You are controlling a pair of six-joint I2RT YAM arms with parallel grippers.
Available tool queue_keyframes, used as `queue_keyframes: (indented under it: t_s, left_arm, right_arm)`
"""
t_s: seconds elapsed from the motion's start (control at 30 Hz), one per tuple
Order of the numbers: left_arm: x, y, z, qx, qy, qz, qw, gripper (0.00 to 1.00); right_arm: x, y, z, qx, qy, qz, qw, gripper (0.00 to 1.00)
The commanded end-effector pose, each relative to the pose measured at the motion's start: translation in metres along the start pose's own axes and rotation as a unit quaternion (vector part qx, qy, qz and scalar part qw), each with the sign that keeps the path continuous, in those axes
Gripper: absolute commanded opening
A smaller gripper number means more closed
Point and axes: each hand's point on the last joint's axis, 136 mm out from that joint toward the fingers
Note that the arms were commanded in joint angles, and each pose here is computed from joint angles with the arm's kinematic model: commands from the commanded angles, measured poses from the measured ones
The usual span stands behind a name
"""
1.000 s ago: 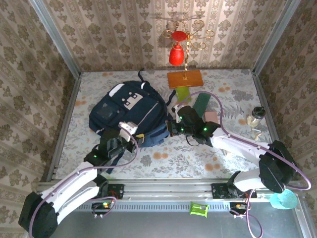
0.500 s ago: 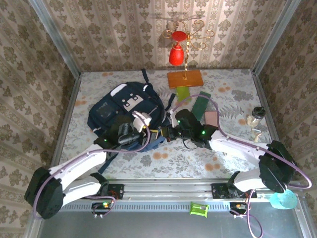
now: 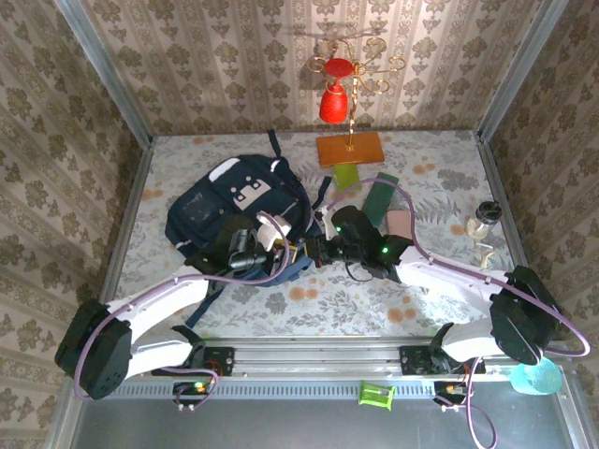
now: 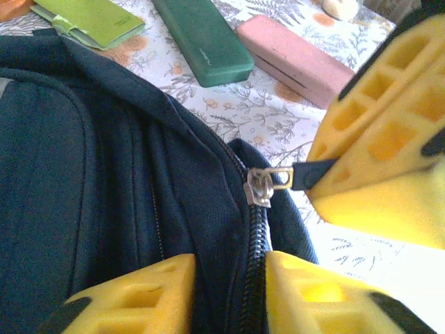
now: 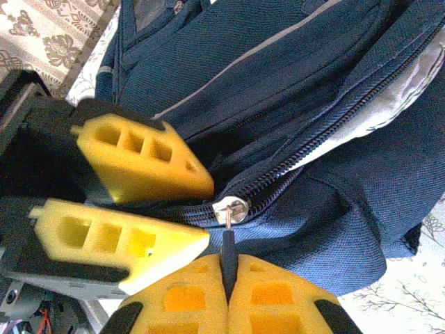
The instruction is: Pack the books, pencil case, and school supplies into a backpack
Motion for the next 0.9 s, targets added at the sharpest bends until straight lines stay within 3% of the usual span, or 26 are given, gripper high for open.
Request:
queue_keyframes:
  t_s: [0.0,0.07,0.27,0.4,0.5,0.6,0.67,0.83,0.87]
  left_arm:
    - [0.000,-0.003,0.000,-0.015,0.000,0.012,1.000,0.10]
    - [0.005,-0.008,0.001,-0.021,-0.006,0.001,1.000,0.00]
    - [0.006,-0.027,0.003,-0.053,-0.026,-0.014,0.998,0.00]
    - [0.012,-0.037,0.012,-0.061,-0.049,-0.037,0.996,0.00]
    - [0.030,-0.050,0.019,-0.073,-0.076,-0.092,0.990,0.00]
    - [0.051,-0.066,0.027,-0.081,-0.095,-0.154,0.980,0.00]
    - [0.066,-0.075,0.034,-0.075,-0.107,-0.192,0.973,0.00]
    - [0.069,-0.079,0.026,-0.088,-0.101,-0.194,0.972,0.00]
    - [0.067,-0.078,0.023,-0.092,-0.100,-0.187,0.973,0.09]
  right_arm:
    - [0.017,-0.023,-0.037,-0.078,-0.003,-0.026,0.997,0.00]
    - [0.007,-0.027,-0.038,-0.085,0.004,0.000,0.996,0.00]
    - [-0.067,-0.034,-0.038,-0.087,0.006,0.207,0.974,0.00]
    - [-0.091,-0.035,-0.056,-0.115,0.000,0.270,0.956,0.00]
    - [-0.106,-0.032,-0.064,-0.122,0.000,0.290,0.949,0.00]
    - [-0.107,-0.027,-0.070,-0.121,-0.002,0.280,0.952,0.00]
    - [-0.092,-0.021,-0.073,-0.123,-0.013,0.235,0.964,0.00]
    - [-0.039,-0.018,-0.072,-0.126,-0.039,0.096,0.987,0.00]
    - [-0.029,-0.018,-0.070,-0.121,-0.043,0.070,0.989,0.00]
Point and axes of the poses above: each hand's point on the last joint's axis, 136 mm out from that joint toward the fingers, its own y axis out along the fingers, its own x axis along the line the jaws close on, z = x × y
